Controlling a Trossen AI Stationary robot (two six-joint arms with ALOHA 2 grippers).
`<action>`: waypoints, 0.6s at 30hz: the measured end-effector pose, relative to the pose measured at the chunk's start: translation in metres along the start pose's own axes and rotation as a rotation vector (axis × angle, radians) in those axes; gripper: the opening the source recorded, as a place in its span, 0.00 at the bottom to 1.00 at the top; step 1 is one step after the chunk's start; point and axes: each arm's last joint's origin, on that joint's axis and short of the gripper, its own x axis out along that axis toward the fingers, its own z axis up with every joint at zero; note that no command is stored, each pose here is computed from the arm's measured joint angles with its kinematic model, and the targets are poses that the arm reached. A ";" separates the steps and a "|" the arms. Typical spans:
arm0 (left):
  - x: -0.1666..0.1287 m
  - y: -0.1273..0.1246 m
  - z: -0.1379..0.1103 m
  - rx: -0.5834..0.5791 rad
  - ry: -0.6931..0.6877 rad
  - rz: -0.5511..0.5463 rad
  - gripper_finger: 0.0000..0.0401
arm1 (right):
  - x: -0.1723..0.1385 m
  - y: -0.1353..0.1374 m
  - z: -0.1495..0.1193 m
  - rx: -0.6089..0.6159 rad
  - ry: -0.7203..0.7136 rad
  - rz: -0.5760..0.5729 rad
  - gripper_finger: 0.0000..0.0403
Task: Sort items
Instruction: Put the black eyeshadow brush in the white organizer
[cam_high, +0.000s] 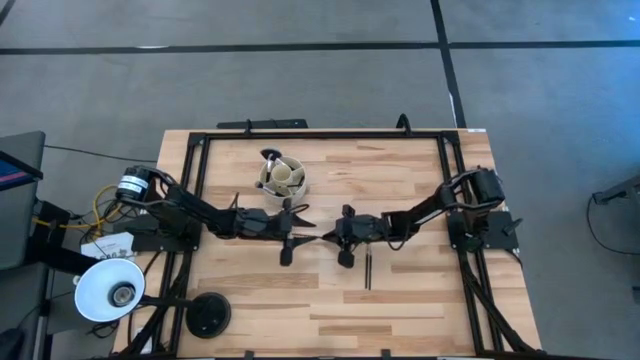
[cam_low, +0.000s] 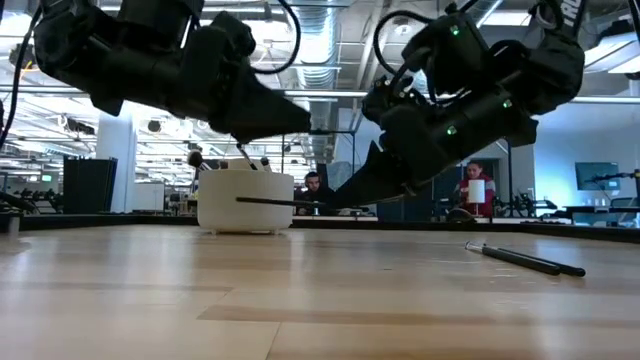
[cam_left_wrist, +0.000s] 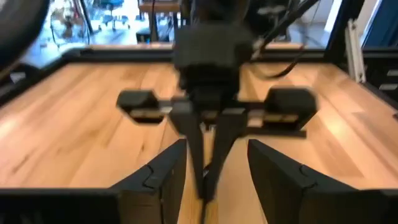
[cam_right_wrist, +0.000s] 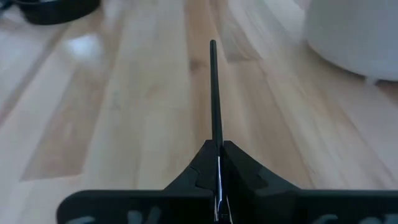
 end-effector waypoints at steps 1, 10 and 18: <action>0.000 0.000 -0.002 -0.007 0.019 0.000 0.41 | 0.000 0.002 0.001 -0.004 -0.002 0.005 0.01; -0.001 0.000 -0.013 -0.005 0.130 0.000 0.37 | 0.003 0.004 0.012 -0.002 -0.037 0.015 0.02; -0.002 0.000 -0.019 0.008 0.198 0.000 0.35 | 0.003 0.004 0.015 0.003 -0.065 0.019 0.02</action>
